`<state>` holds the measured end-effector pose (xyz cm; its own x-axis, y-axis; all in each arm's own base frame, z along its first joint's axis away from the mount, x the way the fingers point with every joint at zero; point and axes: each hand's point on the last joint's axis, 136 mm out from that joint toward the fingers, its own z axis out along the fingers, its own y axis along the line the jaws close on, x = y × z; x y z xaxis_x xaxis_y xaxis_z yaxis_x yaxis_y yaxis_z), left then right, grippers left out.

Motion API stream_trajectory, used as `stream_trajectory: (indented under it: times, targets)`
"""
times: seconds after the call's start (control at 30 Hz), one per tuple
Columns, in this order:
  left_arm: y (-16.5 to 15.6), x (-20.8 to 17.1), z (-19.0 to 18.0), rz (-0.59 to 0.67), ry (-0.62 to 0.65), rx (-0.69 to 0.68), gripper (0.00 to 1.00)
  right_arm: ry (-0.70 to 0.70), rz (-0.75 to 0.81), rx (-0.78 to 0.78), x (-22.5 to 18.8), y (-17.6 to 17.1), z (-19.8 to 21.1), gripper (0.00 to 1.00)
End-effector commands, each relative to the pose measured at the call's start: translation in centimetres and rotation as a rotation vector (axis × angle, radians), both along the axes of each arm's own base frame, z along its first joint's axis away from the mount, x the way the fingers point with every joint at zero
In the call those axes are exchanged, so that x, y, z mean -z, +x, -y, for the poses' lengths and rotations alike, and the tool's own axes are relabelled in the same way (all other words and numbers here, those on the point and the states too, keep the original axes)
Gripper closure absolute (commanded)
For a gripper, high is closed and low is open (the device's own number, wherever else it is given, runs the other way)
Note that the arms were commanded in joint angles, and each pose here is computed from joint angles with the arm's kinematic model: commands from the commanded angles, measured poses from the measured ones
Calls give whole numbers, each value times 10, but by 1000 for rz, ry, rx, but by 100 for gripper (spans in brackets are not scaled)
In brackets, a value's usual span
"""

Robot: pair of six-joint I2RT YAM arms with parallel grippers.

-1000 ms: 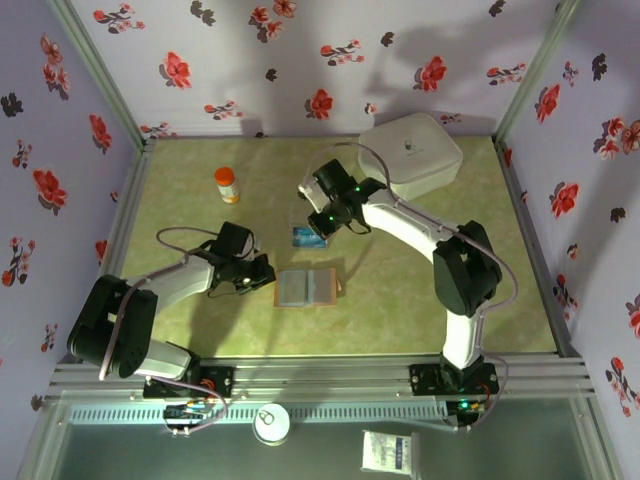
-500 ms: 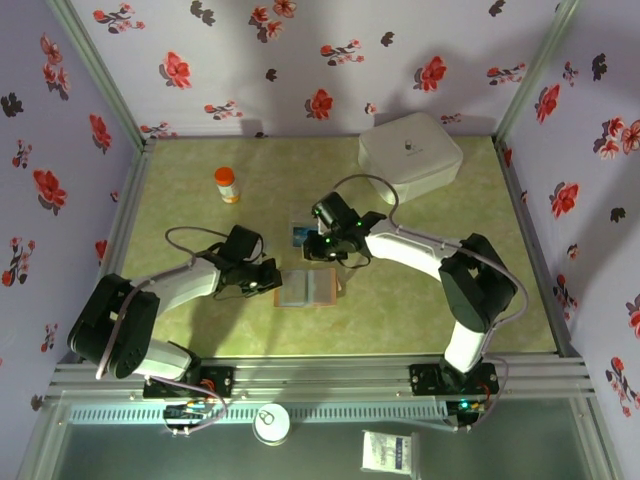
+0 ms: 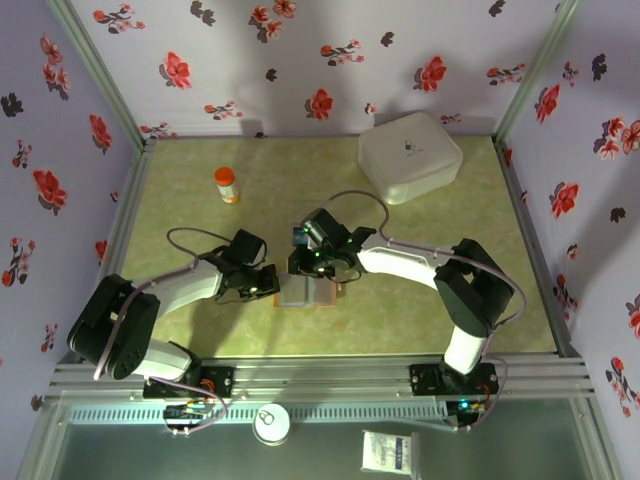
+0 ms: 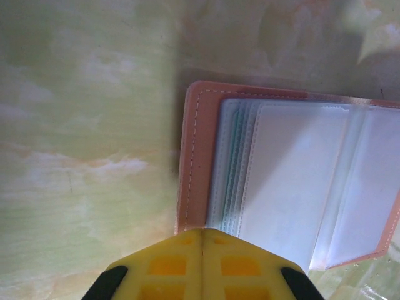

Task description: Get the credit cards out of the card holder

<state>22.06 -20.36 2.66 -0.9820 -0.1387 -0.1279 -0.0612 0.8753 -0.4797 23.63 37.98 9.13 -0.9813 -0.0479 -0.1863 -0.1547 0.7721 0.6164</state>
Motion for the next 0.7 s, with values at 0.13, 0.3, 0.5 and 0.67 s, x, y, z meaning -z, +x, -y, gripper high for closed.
stream_trajectory:
  times: [0.13, 0.3, 0.5, 0.67]
  targets:
    - [-8, 10, -5, -24, 31, -1, 100, -31, -72, 11, 24, -15, -1, 75]
    - [-10, 14, -7, -32, 42, -2, 100, -50, -95, 11, 34, -22, 3, 74]
    - [-10, 17, -7, -43, 47, 3, 100, -55, -126, 7, 46, -26, 4, 74]
    - [-8, 17, -6, -44, 49, 3, 100, -74, -137, 5, 53, -29, 6, 74]
